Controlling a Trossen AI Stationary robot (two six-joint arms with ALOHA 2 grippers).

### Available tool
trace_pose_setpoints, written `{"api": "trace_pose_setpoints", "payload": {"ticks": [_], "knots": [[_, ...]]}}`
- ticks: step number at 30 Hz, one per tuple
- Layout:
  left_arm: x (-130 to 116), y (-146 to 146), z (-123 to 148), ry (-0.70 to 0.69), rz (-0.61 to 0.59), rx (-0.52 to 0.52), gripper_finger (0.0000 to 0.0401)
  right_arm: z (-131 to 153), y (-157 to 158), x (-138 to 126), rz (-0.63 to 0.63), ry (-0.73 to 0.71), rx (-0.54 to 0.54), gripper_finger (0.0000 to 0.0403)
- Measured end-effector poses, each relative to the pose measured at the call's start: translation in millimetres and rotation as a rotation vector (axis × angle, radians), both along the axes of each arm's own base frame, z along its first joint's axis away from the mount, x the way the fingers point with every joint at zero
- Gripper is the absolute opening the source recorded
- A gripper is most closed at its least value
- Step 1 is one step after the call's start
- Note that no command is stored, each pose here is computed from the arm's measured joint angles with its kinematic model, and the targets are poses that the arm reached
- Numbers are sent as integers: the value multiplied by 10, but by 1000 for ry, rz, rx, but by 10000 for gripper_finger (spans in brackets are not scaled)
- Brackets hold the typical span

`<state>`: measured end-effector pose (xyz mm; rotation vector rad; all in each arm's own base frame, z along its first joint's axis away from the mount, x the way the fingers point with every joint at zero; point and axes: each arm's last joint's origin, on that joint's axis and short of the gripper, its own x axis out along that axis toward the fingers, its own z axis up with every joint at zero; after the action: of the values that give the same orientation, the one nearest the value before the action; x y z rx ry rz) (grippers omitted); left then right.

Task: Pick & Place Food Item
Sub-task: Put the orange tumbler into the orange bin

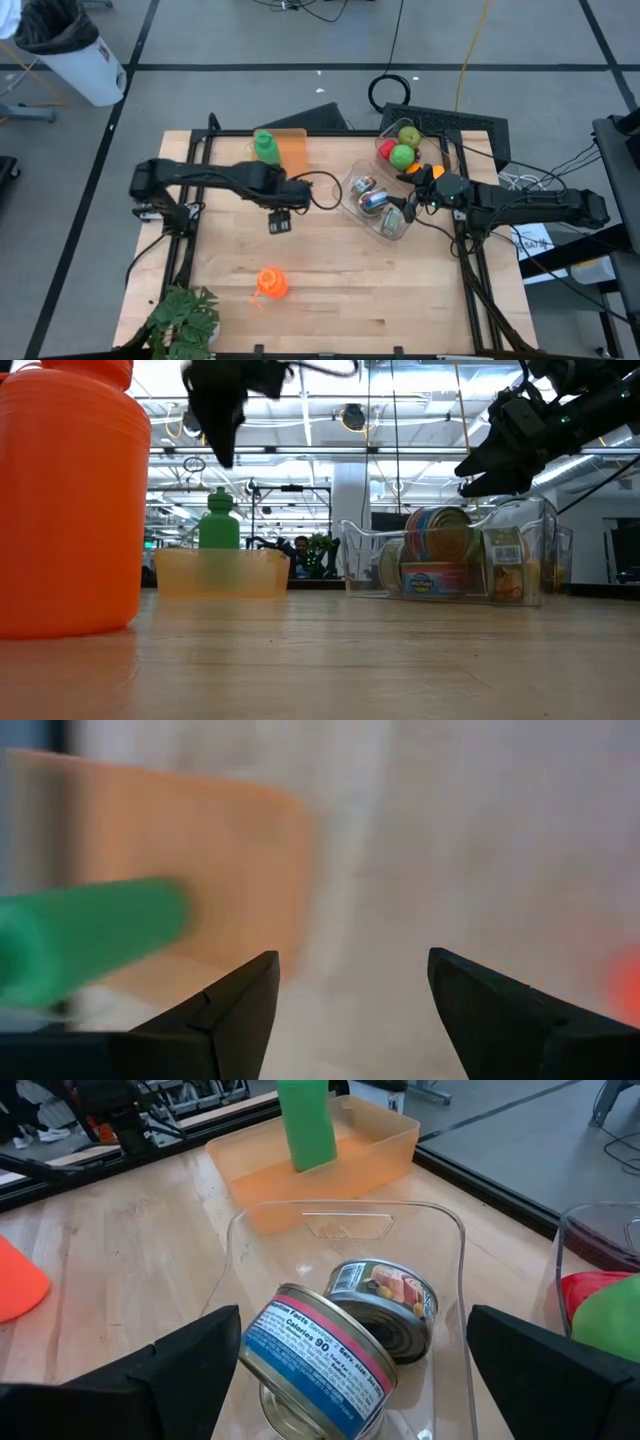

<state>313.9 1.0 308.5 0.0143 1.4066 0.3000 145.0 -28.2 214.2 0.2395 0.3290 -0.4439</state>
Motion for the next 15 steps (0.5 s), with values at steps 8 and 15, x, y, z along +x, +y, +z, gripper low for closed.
{"api": "trace_pose_setpoints", "payload": {"ticks": [8, 15], "knots": [[185, 125, -419, 232, -15, 159, 271, 0, 0, 0, -1, 0, 0, 368], [280, 112, -606, 349, -241, 150, 271, 1, -1, -1, -2, -1, 1, 368]]}}
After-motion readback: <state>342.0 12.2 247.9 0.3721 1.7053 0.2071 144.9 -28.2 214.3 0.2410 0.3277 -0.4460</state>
